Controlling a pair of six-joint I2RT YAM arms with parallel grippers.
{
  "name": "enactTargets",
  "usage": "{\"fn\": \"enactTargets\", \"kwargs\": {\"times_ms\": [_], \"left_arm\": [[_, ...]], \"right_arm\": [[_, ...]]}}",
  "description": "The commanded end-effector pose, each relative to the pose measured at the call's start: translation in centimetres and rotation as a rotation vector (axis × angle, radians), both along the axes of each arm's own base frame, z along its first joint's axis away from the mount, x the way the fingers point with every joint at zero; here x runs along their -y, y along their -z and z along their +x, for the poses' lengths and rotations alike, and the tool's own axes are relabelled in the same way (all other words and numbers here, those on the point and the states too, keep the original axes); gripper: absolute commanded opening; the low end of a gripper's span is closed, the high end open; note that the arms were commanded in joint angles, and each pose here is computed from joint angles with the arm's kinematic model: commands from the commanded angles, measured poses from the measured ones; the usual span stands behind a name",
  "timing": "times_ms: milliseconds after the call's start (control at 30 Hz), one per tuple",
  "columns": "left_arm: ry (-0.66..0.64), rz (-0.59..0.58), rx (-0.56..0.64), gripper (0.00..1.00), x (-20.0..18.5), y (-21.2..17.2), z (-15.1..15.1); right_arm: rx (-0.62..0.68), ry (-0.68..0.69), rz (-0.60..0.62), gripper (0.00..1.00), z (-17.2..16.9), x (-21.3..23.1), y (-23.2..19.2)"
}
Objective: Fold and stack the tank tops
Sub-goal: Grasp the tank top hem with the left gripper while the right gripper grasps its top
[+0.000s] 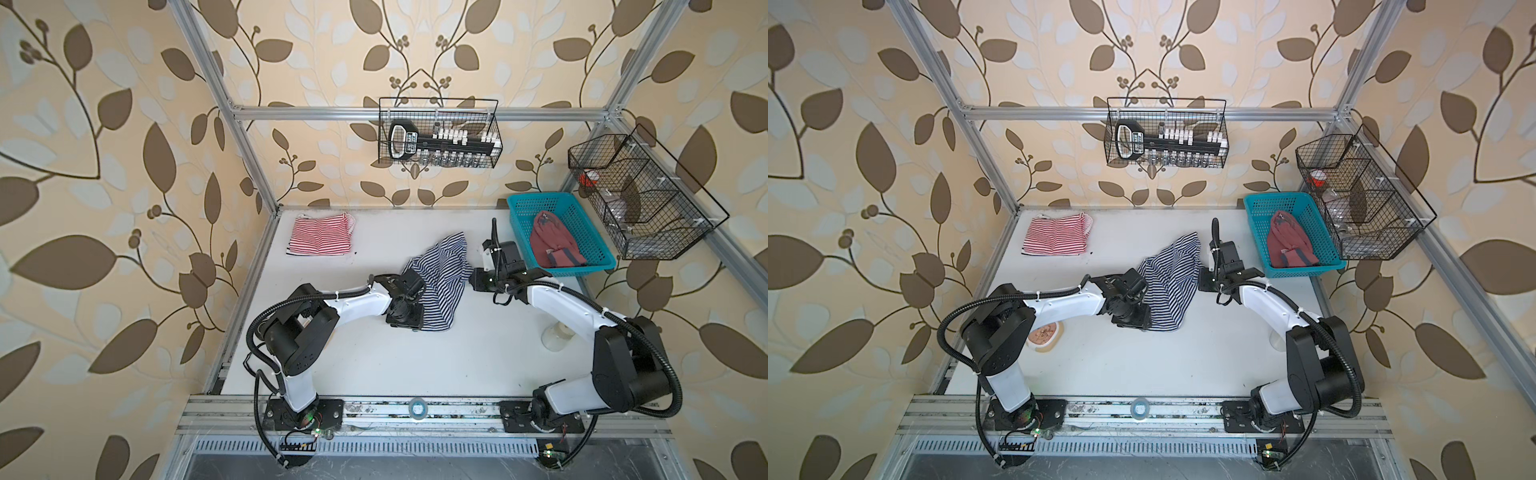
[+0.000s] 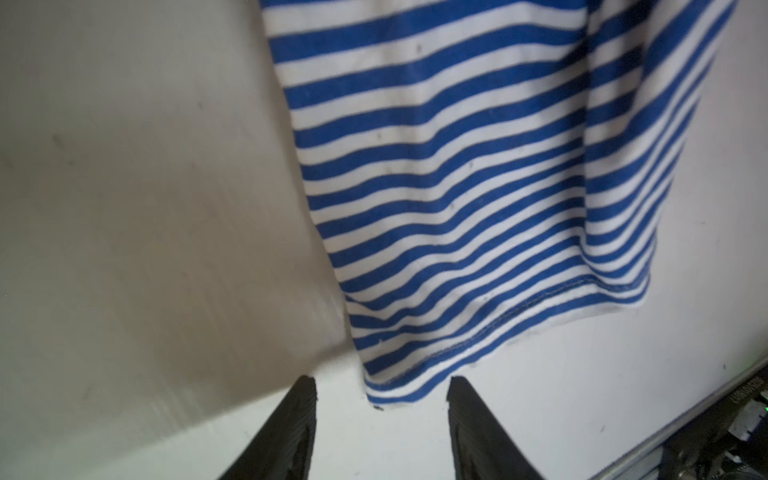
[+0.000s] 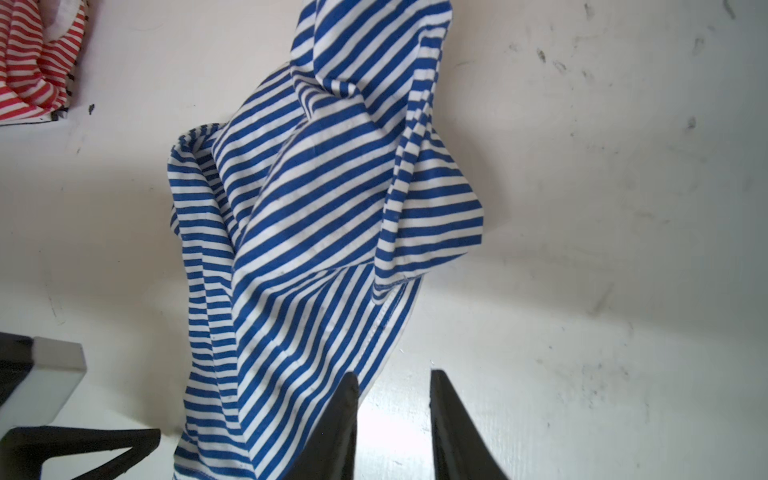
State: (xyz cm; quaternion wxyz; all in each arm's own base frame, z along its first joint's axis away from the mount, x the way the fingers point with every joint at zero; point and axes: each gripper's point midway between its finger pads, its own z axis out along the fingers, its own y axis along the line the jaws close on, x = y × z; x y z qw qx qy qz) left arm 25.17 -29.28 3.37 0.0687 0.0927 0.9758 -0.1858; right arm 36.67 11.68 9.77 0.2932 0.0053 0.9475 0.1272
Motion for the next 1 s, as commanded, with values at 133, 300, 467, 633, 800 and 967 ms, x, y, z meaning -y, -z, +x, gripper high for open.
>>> {"fn": "enactTargets", "kwargs": {"times_ms": [133,300,467,633,800,967], "left_arm": [[-0.008,-0.009,-0.017,0.49,1.0,-0.2,0.5],[-0.01,-0.006,-0.029,0.45,1.1,0.2,0.4],[-0.006,0.0,-0.048,0.4,1.2,0.7,0.3],[-0.005,0.009,-0.06,0.34,1.0,1.1,0.1],[-0.002,0.011,-0.063,0.27,1.0,1.1,0.0],[0.003,0.012,-0.06,0.2,1.0,0.9,0.0]], "right_arm": [[-0.037,-0.034,0.059,0.32,1.3,-1.7,2.2],[-0.034,-0.035,0.067,0.34,2.2,-2.1,2.3],[-0.036,-0.038,0.074,0.36,3.2,-2.5,2.7],[-0.042,-0.037,0.062,0.37,4.1,-2.6,3.3],[-0.057,-0.019,0.025,0.36,4.7,-2.1,4.0],[-0.061,-0.002,-0.009,0.28,4.8,-1.5,4.2]]}}
